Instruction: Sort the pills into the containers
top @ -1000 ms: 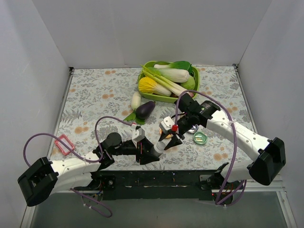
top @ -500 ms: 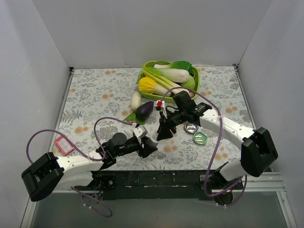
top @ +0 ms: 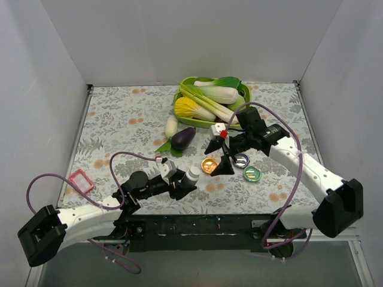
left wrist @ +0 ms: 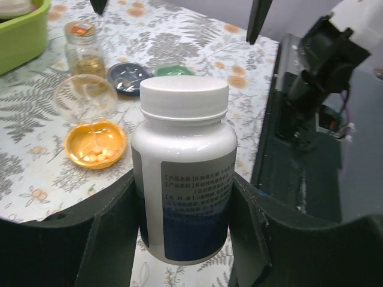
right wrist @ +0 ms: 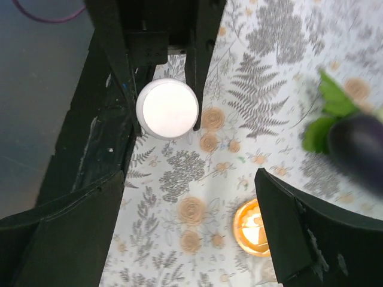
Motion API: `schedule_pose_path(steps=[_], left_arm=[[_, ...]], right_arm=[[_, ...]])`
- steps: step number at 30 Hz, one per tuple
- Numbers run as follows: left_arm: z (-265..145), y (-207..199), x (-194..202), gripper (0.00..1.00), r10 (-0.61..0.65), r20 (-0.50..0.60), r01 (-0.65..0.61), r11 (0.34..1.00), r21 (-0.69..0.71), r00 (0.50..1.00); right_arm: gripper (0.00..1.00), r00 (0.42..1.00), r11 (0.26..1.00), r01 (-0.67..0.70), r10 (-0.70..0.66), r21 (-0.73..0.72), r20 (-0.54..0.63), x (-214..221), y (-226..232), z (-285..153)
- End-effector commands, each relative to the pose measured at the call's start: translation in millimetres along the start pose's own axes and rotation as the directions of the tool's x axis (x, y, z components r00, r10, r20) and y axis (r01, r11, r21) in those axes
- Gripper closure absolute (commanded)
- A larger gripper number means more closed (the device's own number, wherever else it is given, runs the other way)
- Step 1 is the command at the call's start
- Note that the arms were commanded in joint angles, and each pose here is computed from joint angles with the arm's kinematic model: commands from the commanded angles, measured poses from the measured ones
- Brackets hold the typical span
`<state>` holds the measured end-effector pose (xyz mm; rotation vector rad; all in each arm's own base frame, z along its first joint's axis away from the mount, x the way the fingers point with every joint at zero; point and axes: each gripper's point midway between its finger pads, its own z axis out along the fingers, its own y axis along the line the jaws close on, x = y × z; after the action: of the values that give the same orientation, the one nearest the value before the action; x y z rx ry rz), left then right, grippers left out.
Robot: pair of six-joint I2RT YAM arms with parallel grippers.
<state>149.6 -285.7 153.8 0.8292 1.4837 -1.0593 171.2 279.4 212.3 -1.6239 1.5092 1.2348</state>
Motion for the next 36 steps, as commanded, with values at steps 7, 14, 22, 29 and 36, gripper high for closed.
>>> schedule_pose_path(steps=[7,14,22,29,36], left_arm=[[-14.5,-57.6,-16.2,1.00,-0.093,-0.017,0.094,0.955,0.281,0.996],[-11.3,-67.6,-18.0,1.00,-0.113,-0.043,0.121,0.932,0.341,0.993],[-5.7,-72.7,-16.6,1.00,-0.119,-0.072,0.138,0.915,0.380,0.990],[-3.1,-73.8,-18.9,1.00,-0.117,-0.074,0.137,0.911,0.390,0.990],[-2.4,-72.5,-10.9,1.00,-0.126,-0.107,0.158,0.910,0.382,0.986]], right_arm=[[0.02,0.891,0.874,0.450,-0.427,-0.183,0.153,-6.5,53.1,-6.6],[0.04,0.873,0.833,0.487,-0.461,-0.263,0.158,-5.5,58.5,0.1],[0.05,0.828,0.788,0.557,-0.551,-0.262,0.102,-8.9,54.3,15.6],[0.10,0.840,0.786,0.536,-0.532,-0.307,0.104,-9.4,64.3,26.7],[0.26,0.868,0.801,0.487,-0.490,-0.348,0.084,-11.2,71.5,31.5]])
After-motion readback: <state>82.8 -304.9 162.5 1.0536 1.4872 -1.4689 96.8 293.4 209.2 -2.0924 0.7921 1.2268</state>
